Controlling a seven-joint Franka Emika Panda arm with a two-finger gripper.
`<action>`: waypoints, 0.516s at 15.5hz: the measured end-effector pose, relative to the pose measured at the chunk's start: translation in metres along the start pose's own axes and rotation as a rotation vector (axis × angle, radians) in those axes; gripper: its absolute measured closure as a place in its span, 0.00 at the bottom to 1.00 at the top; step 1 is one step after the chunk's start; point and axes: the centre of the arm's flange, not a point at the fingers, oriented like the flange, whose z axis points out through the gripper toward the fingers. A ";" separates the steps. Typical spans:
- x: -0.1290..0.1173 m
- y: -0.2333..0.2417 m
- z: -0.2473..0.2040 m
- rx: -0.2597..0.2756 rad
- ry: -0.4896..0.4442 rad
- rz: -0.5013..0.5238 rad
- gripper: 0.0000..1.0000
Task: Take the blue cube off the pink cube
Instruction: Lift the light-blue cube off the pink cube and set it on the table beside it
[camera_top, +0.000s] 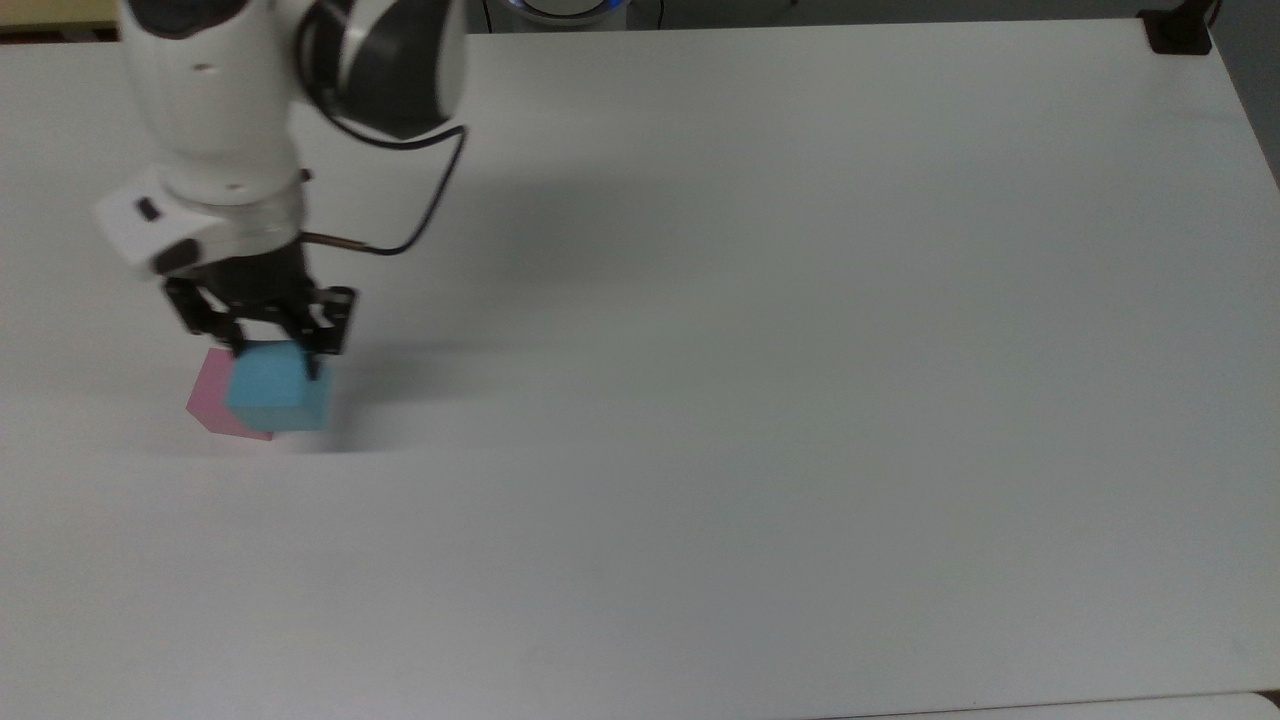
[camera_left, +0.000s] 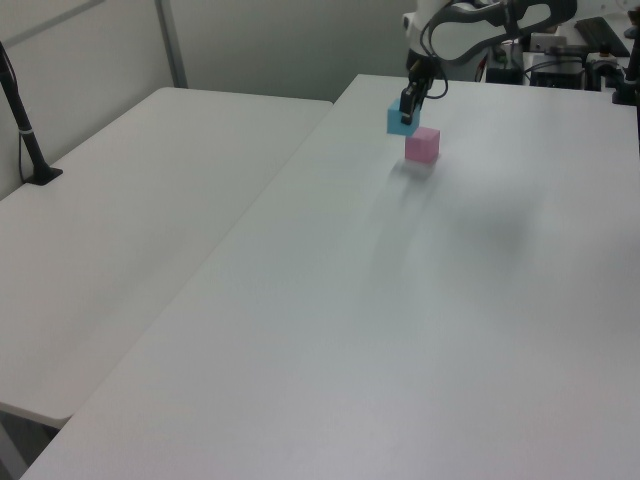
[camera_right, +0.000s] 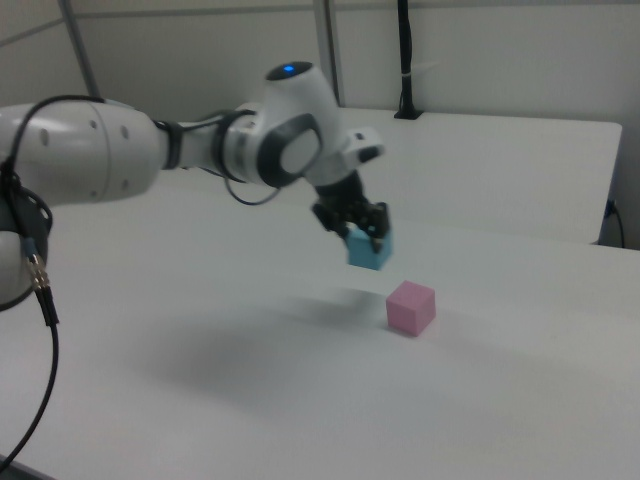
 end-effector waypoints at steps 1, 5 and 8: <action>0.001 -0.033 -0.006 0.017 -0.019 -0.040 0.42; -0.013 -0.162 0.007 0.058 -0.080 -0.113 0.42; -0.029 -0.219 0.023 0.065 -0.121 -0.136 0.42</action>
